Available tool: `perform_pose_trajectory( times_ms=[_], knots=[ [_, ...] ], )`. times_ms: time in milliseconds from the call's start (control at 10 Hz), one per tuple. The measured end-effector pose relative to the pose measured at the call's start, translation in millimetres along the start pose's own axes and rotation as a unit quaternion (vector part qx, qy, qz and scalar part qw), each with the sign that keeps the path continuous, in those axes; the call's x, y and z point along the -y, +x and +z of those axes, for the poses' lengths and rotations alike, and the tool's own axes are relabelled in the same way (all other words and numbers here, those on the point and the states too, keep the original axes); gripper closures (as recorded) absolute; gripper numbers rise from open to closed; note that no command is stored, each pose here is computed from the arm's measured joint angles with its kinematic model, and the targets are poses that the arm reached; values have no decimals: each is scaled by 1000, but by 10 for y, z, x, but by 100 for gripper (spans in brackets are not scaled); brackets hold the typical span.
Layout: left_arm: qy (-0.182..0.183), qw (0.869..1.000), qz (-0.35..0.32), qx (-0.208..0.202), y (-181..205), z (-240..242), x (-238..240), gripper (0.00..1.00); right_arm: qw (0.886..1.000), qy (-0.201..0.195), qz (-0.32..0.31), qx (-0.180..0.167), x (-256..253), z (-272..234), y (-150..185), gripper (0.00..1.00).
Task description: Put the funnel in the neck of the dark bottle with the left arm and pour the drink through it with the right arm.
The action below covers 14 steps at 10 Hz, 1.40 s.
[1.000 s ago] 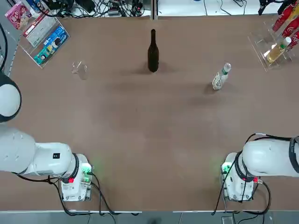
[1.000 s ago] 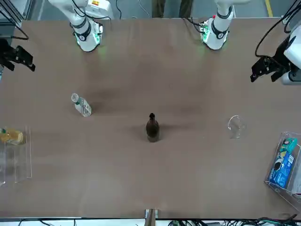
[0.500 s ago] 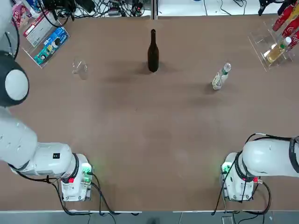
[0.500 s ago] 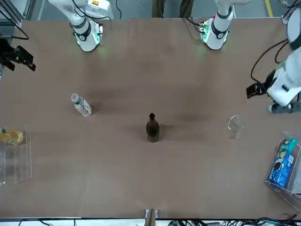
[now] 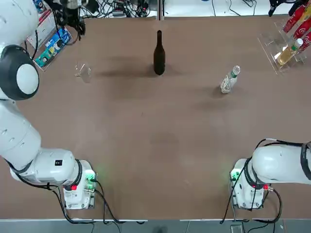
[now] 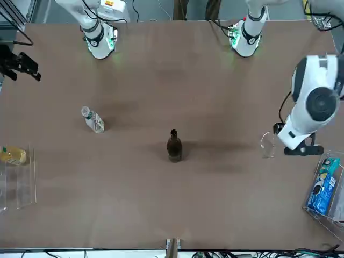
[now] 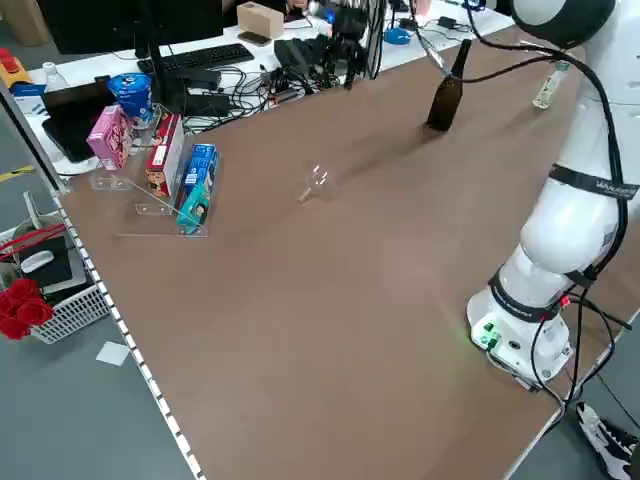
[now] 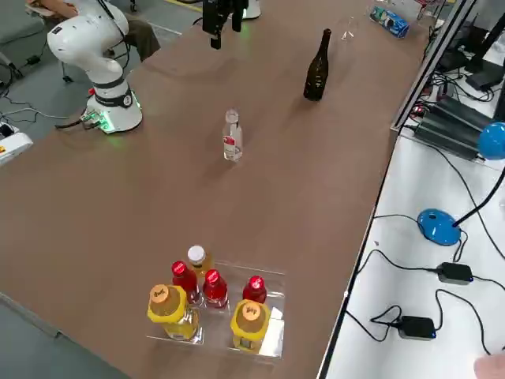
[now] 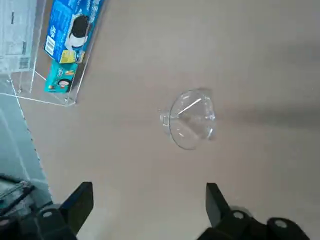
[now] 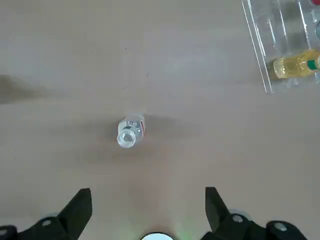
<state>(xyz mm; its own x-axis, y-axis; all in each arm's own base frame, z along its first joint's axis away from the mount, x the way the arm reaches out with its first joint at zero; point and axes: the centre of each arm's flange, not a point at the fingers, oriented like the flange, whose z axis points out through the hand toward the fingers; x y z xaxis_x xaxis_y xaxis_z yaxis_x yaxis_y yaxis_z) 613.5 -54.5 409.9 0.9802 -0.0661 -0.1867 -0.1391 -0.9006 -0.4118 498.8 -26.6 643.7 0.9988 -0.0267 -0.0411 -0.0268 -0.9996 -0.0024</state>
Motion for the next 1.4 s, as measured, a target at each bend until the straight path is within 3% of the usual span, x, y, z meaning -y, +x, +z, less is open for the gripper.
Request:
perform_pose_trajectory(
  times_ms=[500,900,1100,1200,1400],
  knots=[
    [28,999,0,-16,148,1068,-512,2,1000,0,1,1,-6,7,-1,0],
    [65,998,7,-14,43,1715,-343,6,1000,1,3,7,-30,17,-14,0],
    [69,998,5,-12,-2,1811,-335,17,1000,1,3,6,-36,16,-13,0],
    [69,998,4,-10,-20,1834,-353,36,1000,1,3,6,-36,15,-12,0],
    [70,998,1,-7,-50,1873,-384,59,1000,1,3,6,-35,13,-13,0]
  ],
)
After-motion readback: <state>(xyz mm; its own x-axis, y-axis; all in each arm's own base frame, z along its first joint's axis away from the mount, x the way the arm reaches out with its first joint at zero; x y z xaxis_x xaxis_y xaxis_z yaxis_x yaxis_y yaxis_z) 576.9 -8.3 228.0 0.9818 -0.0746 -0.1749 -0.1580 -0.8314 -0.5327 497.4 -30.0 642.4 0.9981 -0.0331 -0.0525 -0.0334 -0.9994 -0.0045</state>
